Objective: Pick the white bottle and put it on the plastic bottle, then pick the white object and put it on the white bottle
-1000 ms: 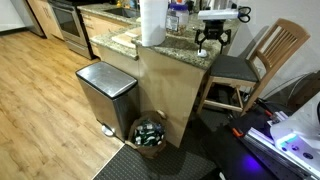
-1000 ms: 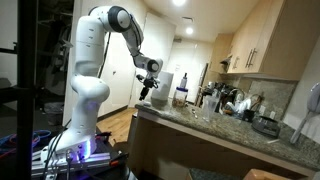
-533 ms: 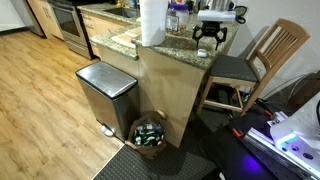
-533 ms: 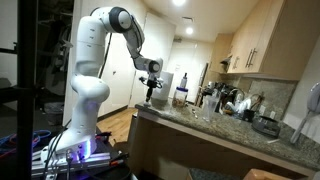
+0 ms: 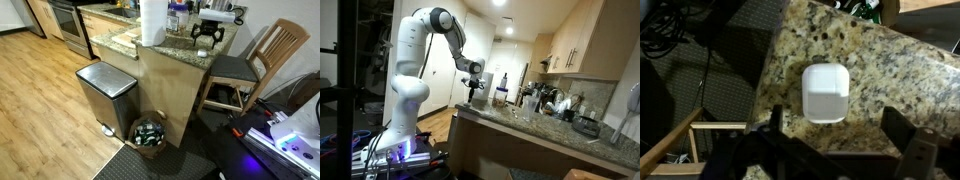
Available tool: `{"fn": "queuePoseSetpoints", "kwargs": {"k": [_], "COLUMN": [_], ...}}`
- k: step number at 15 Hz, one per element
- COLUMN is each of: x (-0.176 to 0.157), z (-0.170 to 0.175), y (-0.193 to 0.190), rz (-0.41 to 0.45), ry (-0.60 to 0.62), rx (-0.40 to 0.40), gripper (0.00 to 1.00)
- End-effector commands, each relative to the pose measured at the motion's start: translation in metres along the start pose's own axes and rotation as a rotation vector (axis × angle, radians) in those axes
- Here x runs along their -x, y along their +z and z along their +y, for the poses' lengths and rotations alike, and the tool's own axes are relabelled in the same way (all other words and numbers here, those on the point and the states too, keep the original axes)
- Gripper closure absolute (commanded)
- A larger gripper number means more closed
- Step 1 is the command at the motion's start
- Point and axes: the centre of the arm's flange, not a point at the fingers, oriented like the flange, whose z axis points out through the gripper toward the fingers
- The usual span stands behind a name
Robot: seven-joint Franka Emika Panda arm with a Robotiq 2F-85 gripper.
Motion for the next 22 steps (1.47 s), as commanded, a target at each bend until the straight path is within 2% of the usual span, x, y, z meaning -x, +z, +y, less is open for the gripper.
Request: {"fn": "queuePoseSetpoints", "kwargs": {"k": [1, 6, 10, 11, 12, 17, 19, 22], "x": [0.000, 0.002, 0.009, 0.010, 0.009, 0.010, 0.016, 0.019], "z": [0.000, -0.001, 0.003, 0.003, 0.003, 0.004, 0.008, 0.010], "y": [0.000, 0.000, 0.002, 0.004, 0.005, 0.006, 0.009, 0.012], "rz": [0.000, -0.027, -0.114, -0.123, -0.088, -0.103, -0.189, -0.227], "ry": [0.000, -0.024, 0.047, 0.057, 0.034, 0.046, 0.130, 0.124], "rx": [0.000, -0.002, 0.043, 0.030, 0.029, 0.028, 0.072, 0.090], "gripper": [0.00, 0.00, 0.00, 0.00, 0.00, 0.00, 0.00, 0.00]}}
